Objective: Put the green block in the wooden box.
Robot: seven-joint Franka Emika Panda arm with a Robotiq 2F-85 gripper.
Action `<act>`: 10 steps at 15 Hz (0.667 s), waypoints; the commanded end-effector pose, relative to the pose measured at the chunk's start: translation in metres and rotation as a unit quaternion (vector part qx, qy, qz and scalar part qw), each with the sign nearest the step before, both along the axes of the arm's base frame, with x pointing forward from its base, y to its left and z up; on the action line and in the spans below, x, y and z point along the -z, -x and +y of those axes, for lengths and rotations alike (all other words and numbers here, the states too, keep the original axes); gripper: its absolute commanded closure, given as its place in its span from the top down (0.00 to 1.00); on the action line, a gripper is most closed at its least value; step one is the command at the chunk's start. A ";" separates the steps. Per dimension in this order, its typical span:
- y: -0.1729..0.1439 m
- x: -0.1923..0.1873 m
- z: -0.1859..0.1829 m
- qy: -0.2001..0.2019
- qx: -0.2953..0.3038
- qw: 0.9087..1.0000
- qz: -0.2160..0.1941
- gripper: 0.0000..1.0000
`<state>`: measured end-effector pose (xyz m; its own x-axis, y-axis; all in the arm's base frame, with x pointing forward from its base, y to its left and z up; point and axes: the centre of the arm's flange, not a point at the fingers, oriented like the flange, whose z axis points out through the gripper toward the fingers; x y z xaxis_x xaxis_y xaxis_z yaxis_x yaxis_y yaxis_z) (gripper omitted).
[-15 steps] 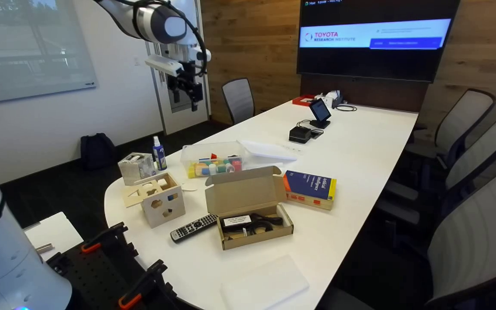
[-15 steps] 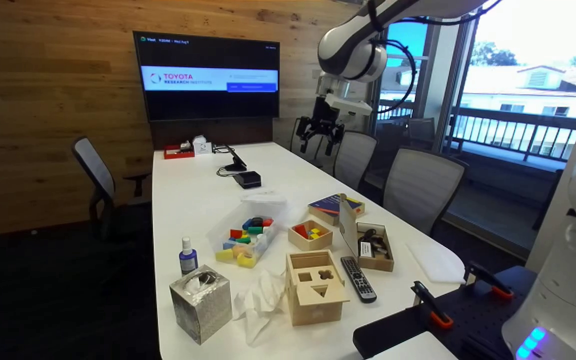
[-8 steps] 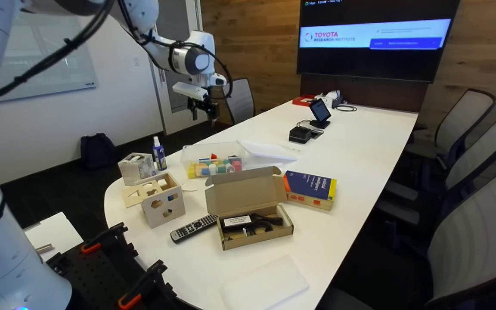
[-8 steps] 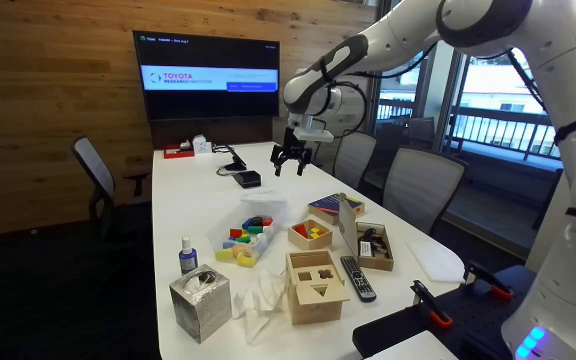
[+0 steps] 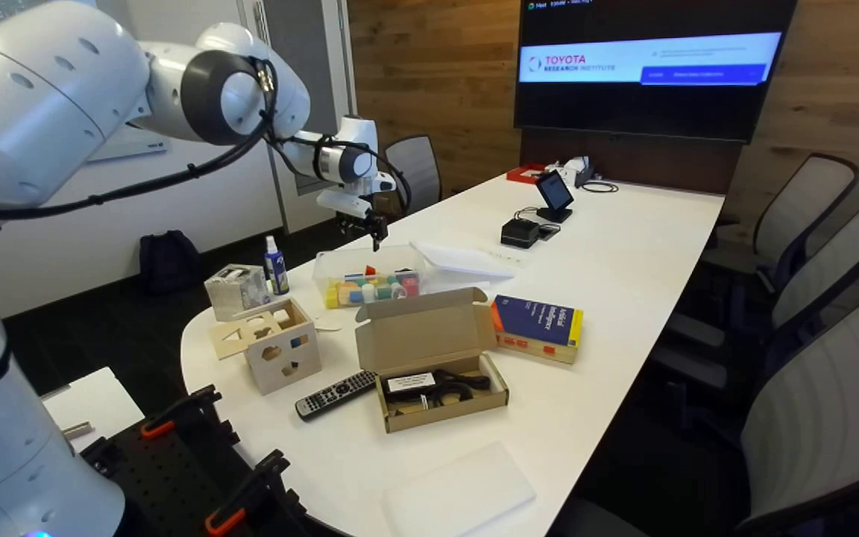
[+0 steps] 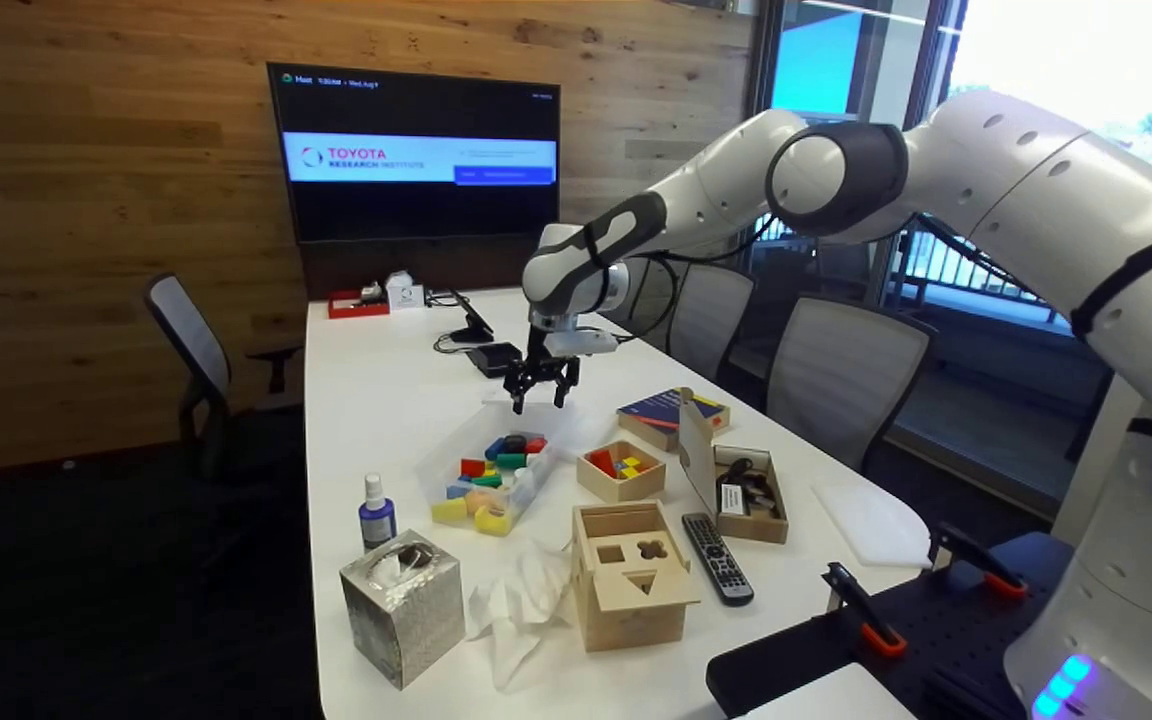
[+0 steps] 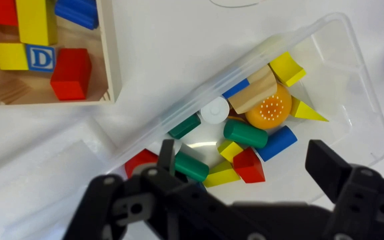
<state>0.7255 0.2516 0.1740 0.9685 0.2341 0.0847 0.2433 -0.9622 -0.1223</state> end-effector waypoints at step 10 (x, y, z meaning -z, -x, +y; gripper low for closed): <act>-0.072 0.109 0.067 0.066 -0.050 0.997 -0.007 1.00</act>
